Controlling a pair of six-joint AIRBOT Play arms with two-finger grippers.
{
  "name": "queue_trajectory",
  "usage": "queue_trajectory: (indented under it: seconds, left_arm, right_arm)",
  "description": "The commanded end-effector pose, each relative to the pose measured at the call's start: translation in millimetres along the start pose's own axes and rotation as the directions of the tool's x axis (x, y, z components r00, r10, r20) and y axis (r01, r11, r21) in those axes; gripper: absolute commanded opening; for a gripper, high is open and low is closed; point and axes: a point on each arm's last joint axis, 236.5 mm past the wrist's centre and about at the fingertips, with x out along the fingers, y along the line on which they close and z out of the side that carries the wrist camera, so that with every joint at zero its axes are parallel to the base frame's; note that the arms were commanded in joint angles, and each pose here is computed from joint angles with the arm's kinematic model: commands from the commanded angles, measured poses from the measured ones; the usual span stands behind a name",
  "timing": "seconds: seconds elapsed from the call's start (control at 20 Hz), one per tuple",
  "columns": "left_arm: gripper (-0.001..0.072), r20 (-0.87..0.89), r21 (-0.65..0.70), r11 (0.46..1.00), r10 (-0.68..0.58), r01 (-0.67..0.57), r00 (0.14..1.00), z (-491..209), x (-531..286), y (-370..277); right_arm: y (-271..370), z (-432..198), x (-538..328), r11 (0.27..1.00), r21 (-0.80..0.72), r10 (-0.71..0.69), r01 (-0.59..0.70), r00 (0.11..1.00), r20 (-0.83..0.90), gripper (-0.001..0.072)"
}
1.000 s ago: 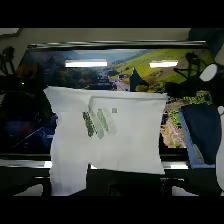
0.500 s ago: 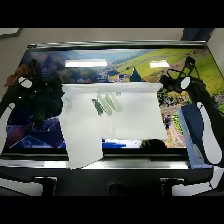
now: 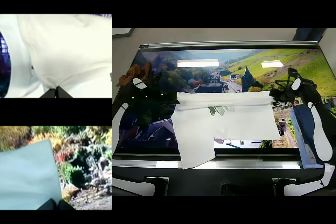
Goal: Fold the shirts.
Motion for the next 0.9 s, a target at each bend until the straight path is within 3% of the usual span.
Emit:
queue_trajectory:
  seconds: [0.0, 0.15, 0.2, 0.25, 0.3, 0.5, 0.85]
  left_arm:
    - [0.0025, -0.171, -0.038, 0.999, 0.002, -0.009, 0.985, -45.1, 10.4, 5.2]
    - [0.0028, -0.193, -0.055, 0.998, -0.001, -0.01, 0.981, -52.5, 16.3, 8.6]
    - [0.0139, -0.184, -0.055, 0.998, -0.004, -0.006, 0.983, -48.9, 12.8, 8.0]
    - [0.0384, -0.173, -0.056, 0.998, -0.006, -0.004, 0.985, -43.3, 4.6, 7.8]
    - [0.0488, -0.164, -0.051, 0.999, -0.007, -0.001, 0.986, -37.7, -6.6, 7.5]
    - [0.0481, -0.139, -0.079, 0.997, -0.014, 0.003, 0.99, -37.1, -58.6, 19.9]
    - [0.0481, -0.394, -0.16, 0.987, -0.078, 0.015, 0.916, -221.7, -12.6, 30.0]
  right_arm:
    - [-4.4, -50.2, 7.5, 0.999, -0.036, -0.017, 0.009, 0.977, -0.211, 0.0044]
    - [-5.3, -57.9, 14.3, 1.0, -0.016, -0.016, 0.012, 0.97, -0.244, 0.0072]
    - [-5.6, -50.6, 14.8, 1.0, -0.001, -0.013, 0.013, 0.977, -0.214, 0.0253]
    - [-6.7, -49.0, 7.8, 1.0, 0.006, -0.011, 0.013, 0.976, -0.216, 0.0373]
    - [-10.5, -45.3, -4.3, 1.0, 0.014, -0.011, 0.015, 0.976, -0.217, 0.0375]
    - [-44.9, -52.6, -63.0, 0.994, 0.109, 0.008, 0.021, 0.965, -0.264, 0.0395]
    - [-51.7, -137.4, -74.3, 0.987, 0.163, 0.07, 0.011, 0.873, -0.482, 0.0396]
